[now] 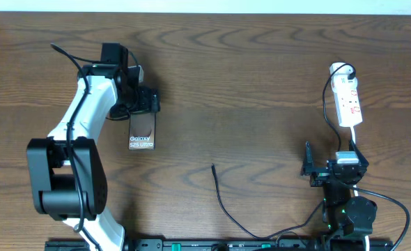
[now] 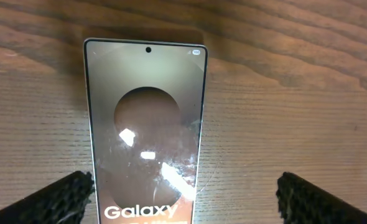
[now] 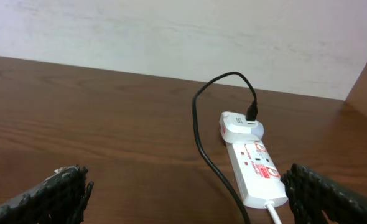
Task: Plug charger to phone and switch on socket
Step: 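Move the left gripper forward over the silver phone and lower it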
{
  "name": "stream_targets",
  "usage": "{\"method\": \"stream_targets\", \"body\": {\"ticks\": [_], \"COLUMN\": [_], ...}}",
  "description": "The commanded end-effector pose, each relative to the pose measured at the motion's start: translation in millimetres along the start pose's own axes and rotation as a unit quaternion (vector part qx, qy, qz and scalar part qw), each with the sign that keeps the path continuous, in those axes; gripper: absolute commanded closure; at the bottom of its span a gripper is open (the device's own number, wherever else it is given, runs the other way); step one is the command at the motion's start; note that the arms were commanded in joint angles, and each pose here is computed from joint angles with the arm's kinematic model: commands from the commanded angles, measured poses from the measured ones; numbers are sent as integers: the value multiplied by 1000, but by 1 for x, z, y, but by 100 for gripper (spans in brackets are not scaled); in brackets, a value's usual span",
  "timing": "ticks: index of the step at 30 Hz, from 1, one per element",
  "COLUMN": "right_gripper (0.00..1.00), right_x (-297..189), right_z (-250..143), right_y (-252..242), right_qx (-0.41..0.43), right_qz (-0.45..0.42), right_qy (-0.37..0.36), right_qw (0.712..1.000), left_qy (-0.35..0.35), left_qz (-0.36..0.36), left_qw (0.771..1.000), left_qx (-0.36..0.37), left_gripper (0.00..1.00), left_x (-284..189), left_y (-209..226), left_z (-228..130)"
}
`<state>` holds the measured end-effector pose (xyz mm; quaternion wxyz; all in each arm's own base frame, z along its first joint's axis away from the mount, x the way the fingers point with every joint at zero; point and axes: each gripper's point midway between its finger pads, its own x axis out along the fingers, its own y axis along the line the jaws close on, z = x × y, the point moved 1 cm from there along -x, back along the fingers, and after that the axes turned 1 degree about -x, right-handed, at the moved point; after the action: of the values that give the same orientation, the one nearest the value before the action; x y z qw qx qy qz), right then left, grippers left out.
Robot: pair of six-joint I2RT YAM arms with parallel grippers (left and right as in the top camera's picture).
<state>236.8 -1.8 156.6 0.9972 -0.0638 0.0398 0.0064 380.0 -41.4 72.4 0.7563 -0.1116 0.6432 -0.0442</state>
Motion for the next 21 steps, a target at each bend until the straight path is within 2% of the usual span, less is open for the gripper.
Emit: {"method": "stream_targets", "body": {"ticks": [1,5,10,21], "right_gripper": [1,1,1,1], "right_x": [0,0,0,0], "right_z": [0,0,0,0], "right_y": [1,1,1,1], "right_qx": [-4,-4,-4,-4], "right_qz": [2,2,2,2], "right_qy": [0,0,0,0], "right_qw": [1000,1000,1000,1000], "left_qy": [-2,-2,6,5], "left_qz": [-7,3,51,67], "left_qw": [1000,1000,999,998], "left_qx": [1,0,-2,-2], "left_gripper": [3,2,2,2], "left_x": [-2,-1,5,7], "left_y": [-2,1,19,25], "left_z": [3,3,-5,-6]}}
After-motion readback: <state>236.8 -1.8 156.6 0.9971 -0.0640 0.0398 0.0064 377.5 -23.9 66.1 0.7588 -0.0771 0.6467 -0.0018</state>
